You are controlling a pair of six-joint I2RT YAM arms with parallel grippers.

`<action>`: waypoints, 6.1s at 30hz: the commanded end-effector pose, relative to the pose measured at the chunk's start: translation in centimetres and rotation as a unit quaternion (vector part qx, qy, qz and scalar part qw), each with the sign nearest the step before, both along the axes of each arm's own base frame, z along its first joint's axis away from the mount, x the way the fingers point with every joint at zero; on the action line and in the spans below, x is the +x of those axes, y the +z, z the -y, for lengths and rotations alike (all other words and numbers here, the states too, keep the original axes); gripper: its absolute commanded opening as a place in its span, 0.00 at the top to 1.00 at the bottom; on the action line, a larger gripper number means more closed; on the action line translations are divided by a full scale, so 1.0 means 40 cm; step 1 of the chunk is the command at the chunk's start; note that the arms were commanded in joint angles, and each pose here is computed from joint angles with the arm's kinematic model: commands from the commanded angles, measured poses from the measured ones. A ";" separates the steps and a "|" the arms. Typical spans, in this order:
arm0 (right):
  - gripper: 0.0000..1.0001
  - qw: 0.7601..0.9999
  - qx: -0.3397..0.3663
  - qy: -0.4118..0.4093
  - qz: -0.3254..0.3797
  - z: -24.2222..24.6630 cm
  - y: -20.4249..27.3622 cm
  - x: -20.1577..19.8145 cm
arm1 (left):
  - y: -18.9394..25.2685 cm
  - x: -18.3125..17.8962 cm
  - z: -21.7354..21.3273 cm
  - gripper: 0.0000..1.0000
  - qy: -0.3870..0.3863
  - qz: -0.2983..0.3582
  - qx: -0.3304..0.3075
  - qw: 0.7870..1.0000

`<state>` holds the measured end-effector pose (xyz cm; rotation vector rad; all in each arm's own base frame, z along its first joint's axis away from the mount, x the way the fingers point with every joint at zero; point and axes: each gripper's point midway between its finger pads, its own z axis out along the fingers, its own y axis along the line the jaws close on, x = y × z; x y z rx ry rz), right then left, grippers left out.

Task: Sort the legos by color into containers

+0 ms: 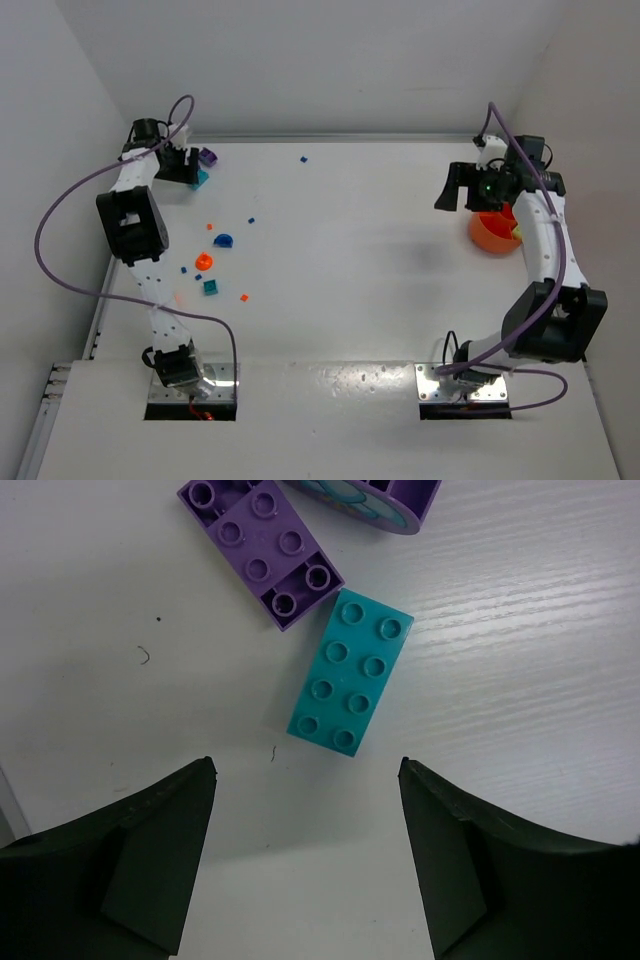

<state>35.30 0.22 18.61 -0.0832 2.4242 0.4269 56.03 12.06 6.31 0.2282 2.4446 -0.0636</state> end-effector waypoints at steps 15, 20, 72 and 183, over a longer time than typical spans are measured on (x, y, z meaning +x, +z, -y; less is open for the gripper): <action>0.07 1.000 -0.020 0.009 0.022 0.020 0.029 0.038 | -0.057 0.075 0.089 0.28 -0.058 0.008 0.025 0.998; 0.07 1.000 -0.020 0.009 0.022 0.019 0.034 0.032 | -0.090 0.066 0.113 0.45 -0.068 -0.007 0.032 0.997; 0.28 0.921 0.312 0.229 -0.039 -0.497 0.176 -0.038 | 0.537 -0.663 1.193 0.75 -0.490 0.151 -0.143 0.846; 1.00 0.954 -0.285 0.062 -0.068 0.561 -0.024 0.166 | 0.569 -0.460 0.860 0.00 -0.400 0.072 -0.253 0.878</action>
